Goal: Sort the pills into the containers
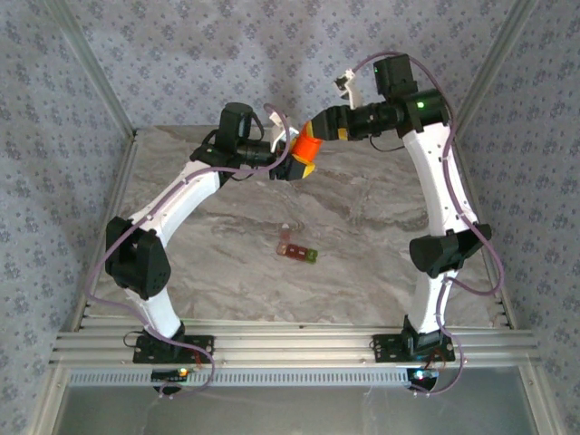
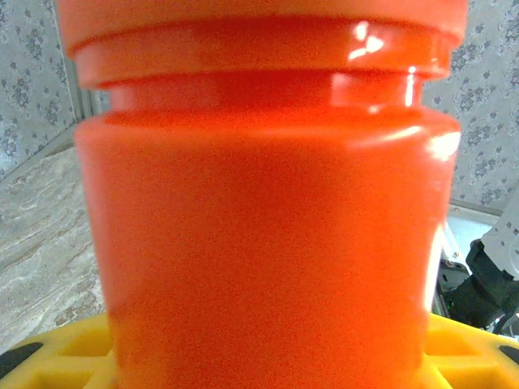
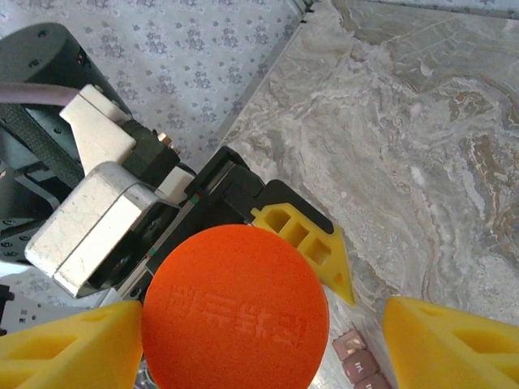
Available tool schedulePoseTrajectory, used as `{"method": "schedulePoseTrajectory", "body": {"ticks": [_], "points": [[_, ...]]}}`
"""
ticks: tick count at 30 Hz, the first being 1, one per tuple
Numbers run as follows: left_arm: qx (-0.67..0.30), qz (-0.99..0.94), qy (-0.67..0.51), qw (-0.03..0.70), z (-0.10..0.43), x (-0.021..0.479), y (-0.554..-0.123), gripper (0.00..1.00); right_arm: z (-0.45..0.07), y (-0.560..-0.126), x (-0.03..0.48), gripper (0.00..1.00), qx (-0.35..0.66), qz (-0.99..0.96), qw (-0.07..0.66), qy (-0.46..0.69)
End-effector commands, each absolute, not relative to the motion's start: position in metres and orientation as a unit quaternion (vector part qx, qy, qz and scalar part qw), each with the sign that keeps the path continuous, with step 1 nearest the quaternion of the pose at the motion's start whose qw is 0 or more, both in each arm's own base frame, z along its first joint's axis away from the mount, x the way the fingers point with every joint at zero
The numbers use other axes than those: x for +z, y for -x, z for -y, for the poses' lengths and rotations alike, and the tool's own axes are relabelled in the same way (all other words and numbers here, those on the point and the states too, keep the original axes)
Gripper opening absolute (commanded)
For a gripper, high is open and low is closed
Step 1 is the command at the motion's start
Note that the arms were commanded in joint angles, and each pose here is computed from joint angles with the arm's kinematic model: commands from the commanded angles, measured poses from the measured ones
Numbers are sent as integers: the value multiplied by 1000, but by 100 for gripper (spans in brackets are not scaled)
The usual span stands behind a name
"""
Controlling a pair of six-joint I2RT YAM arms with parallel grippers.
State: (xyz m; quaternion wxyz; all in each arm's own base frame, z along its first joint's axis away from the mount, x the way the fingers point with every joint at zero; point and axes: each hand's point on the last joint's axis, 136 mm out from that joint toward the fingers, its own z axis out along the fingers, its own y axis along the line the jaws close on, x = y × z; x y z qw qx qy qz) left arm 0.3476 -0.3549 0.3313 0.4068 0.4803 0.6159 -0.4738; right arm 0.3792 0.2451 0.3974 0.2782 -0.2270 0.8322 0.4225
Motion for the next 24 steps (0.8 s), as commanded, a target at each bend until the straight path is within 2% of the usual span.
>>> {"method": "schedulePoseTrajectory", "body": {"ticks": [1,7,15,20,24], "points": [[-483,-592,-494,414,355,349,-340,0,-247,-378,412,76,439,-820,288,227],[-483,-592,-494,415,355,350,-340,0,-252,-374,405,72,441,-822,275,234],[-482,-595,-492,414,356,349,-340,0,-257,-370,397,46,436,-829,260,234],[-473,-601,-489,420,356,348,-343,0,-262,-368,378,44,420,-855,227,203],[-453,-608,-485,436,356,347,-350,0,-260,-373,356,44,377,-893,209,127]]}}
